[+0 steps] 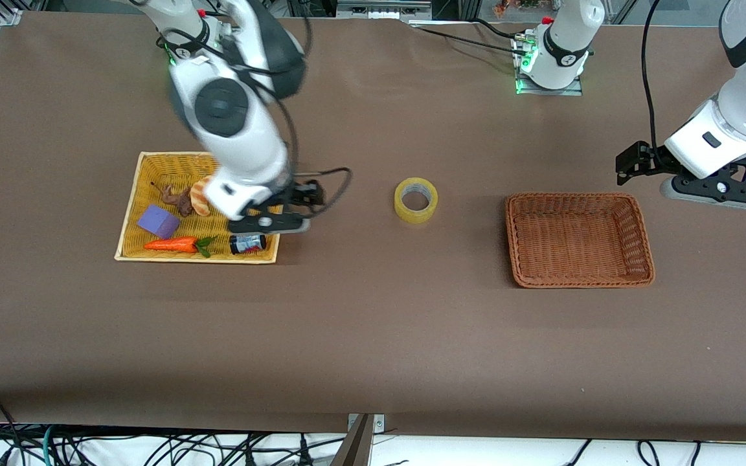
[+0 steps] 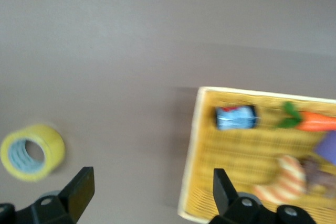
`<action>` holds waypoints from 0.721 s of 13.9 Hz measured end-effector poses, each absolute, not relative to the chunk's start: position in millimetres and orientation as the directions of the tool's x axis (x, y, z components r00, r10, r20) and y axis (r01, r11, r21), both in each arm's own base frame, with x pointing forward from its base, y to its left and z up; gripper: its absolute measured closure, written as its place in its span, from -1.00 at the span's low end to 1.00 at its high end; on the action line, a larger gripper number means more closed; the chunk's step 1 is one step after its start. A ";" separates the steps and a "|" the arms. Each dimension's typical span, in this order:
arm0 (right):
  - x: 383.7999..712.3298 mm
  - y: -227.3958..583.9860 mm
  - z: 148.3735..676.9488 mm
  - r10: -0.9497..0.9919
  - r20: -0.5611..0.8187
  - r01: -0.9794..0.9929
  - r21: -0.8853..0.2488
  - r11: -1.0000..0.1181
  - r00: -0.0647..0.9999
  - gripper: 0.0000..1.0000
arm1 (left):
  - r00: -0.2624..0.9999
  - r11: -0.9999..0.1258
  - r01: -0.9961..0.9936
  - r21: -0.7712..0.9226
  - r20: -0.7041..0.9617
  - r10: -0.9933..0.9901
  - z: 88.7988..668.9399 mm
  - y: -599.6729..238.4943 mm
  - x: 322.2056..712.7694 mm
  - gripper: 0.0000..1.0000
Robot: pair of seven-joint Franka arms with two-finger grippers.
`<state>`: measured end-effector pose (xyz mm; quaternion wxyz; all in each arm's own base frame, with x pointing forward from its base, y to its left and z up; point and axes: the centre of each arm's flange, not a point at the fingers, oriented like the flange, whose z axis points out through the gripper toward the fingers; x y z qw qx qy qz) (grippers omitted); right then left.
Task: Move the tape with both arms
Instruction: 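Set the tape down, open the right gripper and withdraw it, then reach the left gripper to the tape roll and grasp its rim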
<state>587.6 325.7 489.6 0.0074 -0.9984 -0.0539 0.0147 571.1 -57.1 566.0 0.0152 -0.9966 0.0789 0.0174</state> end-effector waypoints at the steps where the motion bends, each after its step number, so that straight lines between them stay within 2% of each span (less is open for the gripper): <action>1: 587.2 294.7 513.2 0.128 -0.036 0.128 -0.019 -0.992 0.991 -1.00 | 0.987 -0.987 -0.158 -0.028 -0.037 -0.157 566.0 -57.1 571.1 -1.00; 6: 555.7 132.1 594.6 0.168 -0.039 0.166 -0.047 -0.985 0.985 -1.00 | 0.987 -0.987 -0.158 -0.028 -0.038 -0.157 565.7 -57.4 571.1 -1.00; 10: 546.6 45.8 613.5 0.211 -0.022 0.212 0.016 -0.977 0.977 -1.00 | 0.972 -0.977 -0.204 0.057 -0.108 -0.209 523.8 -99.7 579.6 -1.00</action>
